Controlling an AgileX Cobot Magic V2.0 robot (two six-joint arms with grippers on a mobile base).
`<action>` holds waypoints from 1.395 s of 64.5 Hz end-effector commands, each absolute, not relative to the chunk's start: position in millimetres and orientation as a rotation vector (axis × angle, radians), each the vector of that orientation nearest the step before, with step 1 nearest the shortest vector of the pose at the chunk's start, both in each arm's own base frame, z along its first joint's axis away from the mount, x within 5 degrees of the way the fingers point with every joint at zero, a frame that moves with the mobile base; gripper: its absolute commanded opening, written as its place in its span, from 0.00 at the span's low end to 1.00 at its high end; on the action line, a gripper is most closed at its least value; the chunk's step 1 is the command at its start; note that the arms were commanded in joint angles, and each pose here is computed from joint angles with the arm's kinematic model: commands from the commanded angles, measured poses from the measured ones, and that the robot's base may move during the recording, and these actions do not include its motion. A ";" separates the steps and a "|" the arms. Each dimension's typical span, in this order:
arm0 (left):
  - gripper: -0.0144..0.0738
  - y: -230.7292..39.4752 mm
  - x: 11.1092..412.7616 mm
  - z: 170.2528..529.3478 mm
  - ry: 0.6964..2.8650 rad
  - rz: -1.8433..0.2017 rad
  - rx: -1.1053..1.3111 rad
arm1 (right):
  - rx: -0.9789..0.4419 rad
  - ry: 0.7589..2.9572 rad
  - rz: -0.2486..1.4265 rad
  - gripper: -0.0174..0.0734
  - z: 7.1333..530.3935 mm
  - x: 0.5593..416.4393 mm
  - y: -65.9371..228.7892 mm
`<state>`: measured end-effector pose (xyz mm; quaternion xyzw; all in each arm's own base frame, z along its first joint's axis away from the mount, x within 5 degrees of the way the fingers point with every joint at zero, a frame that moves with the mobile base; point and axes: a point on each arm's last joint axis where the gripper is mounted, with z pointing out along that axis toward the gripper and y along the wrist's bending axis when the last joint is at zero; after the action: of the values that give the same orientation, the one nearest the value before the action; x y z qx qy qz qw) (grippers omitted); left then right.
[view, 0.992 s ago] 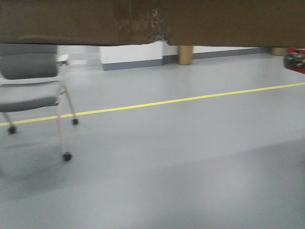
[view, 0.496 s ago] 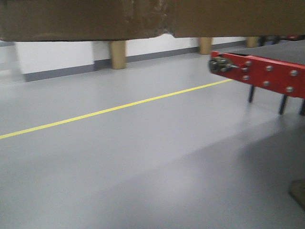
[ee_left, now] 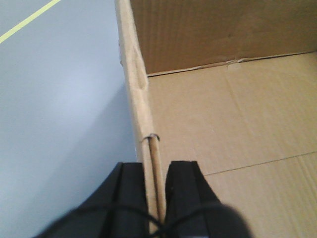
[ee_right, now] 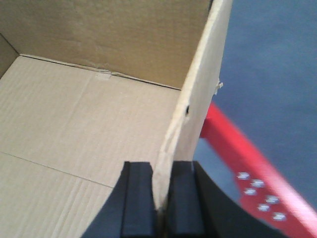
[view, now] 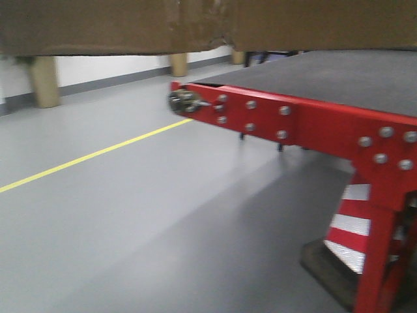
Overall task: Grab carton from right shelf to conveyor
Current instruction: 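Hold the carton while driving to the red-framed conveyor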
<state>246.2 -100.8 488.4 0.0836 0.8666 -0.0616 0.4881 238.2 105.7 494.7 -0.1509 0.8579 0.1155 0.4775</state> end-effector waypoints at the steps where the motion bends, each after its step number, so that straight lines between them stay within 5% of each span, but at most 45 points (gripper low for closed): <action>1: 0.15 -102.3 243.3 495.5 2.052 -0.175 0.218 | -0.369 1.998 0.327 0.11 506.4 234.4 106.8; 47: 0.15 -86.9 248.1 500.7 1.984 0.082 0.228 | -0.368 1.992 0.329 0.11 507.0 234.7 106.9; 90: 0.15 -87.2 248.7 500.2 1.986 0.082 0.229 | -0.367 1.986 0.330 0.11 507.5 234.9 107.0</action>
<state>250.3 -91.6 493.8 0.0908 0.8484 0.0116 0.5213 239.8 108.6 497.3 -0.1486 0.8485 0.1323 0.4903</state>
